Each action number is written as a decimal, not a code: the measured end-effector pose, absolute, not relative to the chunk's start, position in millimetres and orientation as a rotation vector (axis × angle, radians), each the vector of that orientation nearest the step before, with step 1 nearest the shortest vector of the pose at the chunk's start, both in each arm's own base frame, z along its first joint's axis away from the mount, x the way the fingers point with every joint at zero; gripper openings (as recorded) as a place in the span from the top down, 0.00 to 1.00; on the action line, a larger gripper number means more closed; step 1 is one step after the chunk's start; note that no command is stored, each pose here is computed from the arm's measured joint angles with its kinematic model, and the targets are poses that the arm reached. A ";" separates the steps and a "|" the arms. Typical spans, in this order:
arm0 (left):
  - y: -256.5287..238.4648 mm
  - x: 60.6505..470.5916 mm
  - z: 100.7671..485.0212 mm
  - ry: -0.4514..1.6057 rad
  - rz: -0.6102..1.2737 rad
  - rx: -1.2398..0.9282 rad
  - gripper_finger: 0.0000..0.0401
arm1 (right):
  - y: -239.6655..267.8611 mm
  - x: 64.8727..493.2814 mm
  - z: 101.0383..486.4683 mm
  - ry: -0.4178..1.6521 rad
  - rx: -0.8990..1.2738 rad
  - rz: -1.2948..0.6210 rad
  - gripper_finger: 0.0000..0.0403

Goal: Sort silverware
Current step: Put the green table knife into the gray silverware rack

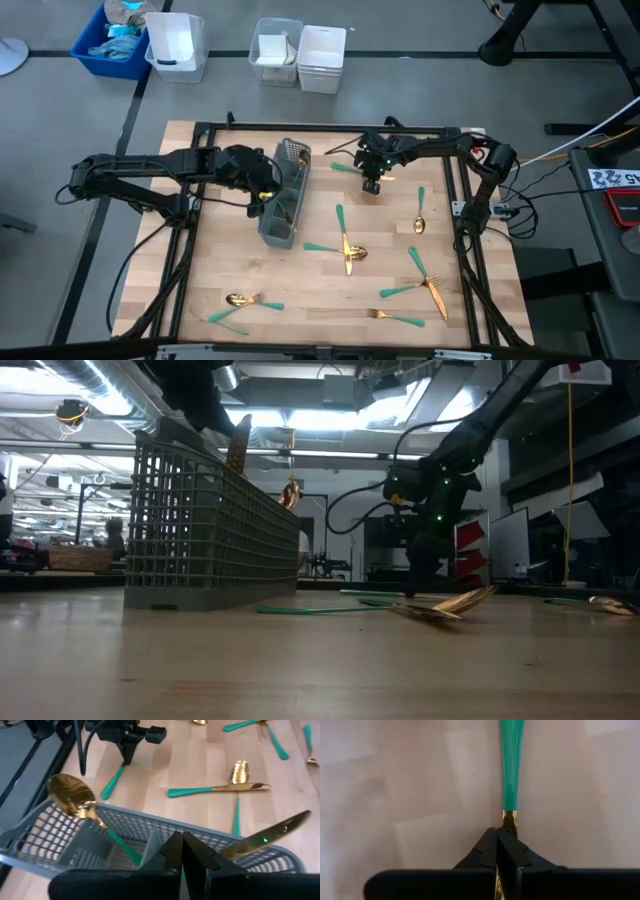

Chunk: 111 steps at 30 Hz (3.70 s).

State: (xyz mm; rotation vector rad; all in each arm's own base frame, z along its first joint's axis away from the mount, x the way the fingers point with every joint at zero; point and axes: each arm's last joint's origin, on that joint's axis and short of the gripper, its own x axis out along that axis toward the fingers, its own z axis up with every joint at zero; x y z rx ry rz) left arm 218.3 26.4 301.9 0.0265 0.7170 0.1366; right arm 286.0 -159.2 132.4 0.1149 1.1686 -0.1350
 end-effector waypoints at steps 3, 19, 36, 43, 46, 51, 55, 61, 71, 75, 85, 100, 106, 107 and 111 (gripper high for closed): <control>19.8 219.0 301.9 0.716 0.109 0.033 1.00 | -145.0 291.1 131.6 1.191 0.126 -0.110 0.98; -1.5 219.9 301.9 0.713 0.023 0.071 0.99 | -97.2 308.9 130.7 1.251 -0.014 -0.124 0.92; -1.3 219.9 301.9 0.713 0.029 0.074 0.99 | -104.0 327.4 163.7 1.255 -0.024 -0.121 0.76; -1.4 219.9 301.9 0.713 0.029 0.074 0.99 | -99.8 324.6 160.1 1.252 0.122 -0.079 0.76; -1.3 219.9 301.9 0.713 0.029 0.074 0.99 | -99.3 325.4 159.1 1.238 0.190 -0.109 0.76; -1.3 219.9 301.9 0.713 0.029 0.074 0.99 | -99.7 327.3 155.4 1.231 0.290 -0.174 0.76; -1.3 219.9 301.9 0.713 0.029 0.074 0.99 | -98.0 330.8 154.6 1.209 0.302 -0.181 0.76; -1.3 219.9 301.9 0.713 0.029 0.074 0.99 | -85.2 337.1 154.1 1.188 0.273 -0.205 0.76; -1.4 219.9 301.9 0.713 0.029 0.074 0.99 | -80.8 341.8 153.4 1.144 0.329 -0.379 0.76; -1.3 219.9 301.9 0.713 0.029 0.074 0.99 | -81.1 343.2 144.4 1.164 0.358 -0.398 0.76; -1.4 219.8 301.9 0.714 0.029 0.074 0.99 | -81.9 345.6 131.9 1.197 0.354 -0.421 0.77; -1.4 219.8 301.9 0.714 0.026 0.082 0.99 | -81.4 343.3 129.8 1.230 0.328 -0.404 0.93; -1.3 219.9 301.9 0.714 0.027 0.081 0.99 | -80.6 343.3 130.0 1.232 0.354 -0.369 0.90; -1.4 219.9 301.9 0.714 0.027 0.081 0.99 | -80.5 343.2 130.6 1.231 0.362 -0.359 0.91; -1.4 219.9 301.9 0.714 0.026 0.081 0.99 | -79.9 342.8 133.2 1.232 0.364 -0.334 0.91</control>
